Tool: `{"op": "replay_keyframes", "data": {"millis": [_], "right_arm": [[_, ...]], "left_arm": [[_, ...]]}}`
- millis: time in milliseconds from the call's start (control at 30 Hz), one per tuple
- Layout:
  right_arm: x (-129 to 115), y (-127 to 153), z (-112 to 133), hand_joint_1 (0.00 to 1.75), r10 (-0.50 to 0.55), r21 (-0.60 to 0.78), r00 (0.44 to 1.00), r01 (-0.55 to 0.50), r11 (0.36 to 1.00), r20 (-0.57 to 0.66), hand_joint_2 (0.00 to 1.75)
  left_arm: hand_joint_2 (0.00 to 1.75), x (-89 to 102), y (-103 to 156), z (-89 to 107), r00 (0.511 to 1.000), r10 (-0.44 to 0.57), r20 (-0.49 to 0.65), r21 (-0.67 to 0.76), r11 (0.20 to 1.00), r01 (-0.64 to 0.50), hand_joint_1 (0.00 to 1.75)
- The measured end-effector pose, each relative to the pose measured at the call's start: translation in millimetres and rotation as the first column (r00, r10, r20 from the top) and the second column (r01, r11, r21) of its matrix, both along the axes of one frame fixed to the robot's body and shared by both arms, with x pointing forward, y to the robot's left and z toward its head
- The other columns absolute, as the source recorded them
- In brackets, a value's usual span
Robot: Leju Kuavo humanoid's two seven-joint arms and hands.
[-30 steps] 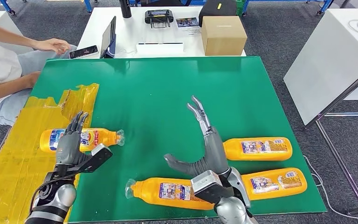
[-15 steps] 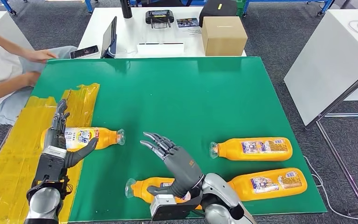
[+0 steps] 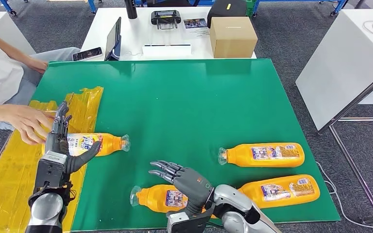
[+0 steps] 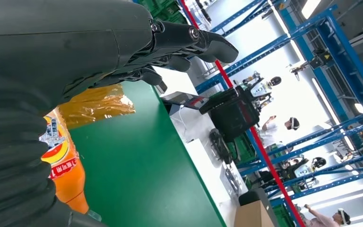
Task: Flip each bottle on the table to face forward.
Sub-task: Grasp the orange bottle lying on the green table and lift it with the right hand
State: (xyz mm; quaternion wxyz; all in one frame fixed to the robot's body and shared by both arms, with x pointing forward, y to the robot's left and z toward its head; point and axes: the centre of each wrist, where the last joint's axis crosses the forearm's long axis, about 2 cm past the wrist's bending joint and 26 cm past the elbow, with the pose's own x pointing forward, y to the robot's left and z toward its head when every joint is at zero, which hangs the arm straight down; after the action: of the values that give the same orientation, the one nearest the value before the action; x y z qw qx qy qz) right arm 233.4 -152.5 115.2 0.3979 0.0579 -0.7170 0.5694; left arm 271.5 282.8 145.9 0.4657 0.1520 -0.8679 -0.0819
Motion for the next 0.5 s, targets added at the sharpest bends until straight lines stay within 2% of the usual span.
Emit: {"op": "replay_keyframes", "data": {"millis": [500], "right_arm": [[5.1,-57.0,-20.1,0.00,0.025,-0.226,1.000,-0.022,0.974,0.011,1.75]], "left_arm": [[1.75,1.0,-1.5,-5.8,1.000,-0.004,-0.020,-0.019,1.000,0.003,0.00]]}}
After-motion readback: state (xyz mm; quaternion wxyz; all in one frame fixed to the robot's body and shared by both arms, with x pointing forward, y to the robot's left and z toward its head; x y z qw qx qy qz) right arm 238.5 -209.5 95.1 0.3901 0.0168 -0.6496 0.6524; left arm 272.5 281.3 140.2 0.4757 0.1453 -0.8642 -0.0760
